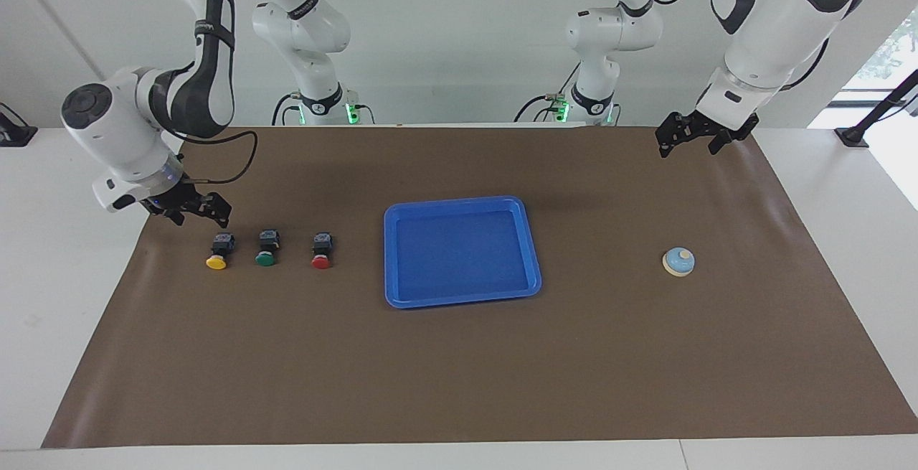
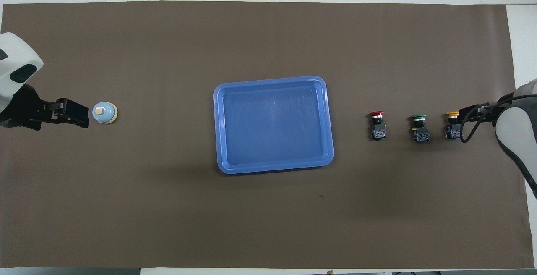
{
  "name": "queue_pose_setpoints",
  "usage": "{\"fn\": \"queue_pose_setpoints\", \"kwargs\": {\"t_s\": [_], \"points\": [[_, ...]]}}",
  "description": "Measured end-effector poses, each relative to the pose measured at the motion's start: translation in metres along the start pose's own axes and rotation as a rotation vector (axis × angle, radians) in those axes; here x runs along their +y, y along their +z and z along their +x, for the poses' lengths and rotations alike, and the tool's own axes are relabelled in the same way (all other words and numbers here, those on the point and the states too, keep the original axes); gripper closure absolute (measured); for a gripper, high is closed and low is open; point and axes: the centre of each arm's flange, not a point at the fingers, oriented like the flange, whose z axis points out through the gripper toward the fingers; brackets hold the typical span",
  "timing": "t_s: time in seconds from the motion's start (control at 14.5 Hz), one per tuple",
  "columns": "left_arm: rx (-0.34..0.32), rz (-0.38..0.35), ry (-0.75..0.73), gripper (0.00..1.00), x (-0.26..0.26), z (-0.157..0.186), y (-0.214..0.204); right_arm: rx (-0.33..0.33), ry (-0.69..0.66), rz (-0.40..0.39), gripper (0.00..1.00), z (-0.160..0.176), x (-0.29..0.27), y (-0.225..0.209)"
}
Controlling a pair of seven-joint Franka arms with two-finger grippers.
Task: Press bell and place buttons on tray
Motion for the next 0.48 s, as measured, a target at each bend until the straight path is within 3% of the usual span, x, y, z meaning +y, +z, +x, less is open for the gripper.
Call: {"fn": "queue_pose_setpoints", "kwargs": {"t_s": [0.21, 0.48], "points": [[-0.001, -0.001, -0.004, 0.00, -0.003, -0.001, -0.004, -0.014, 0.003, 0.002, 0.00, -0.010, -0.002, 0.027], [-0.002, -0.001, -0.008, 0.00, -0.004, 0.000, -0.003, 0.029, -0.009, -0.020, 0.00, -0.015, -0.002, 0.045]]}}
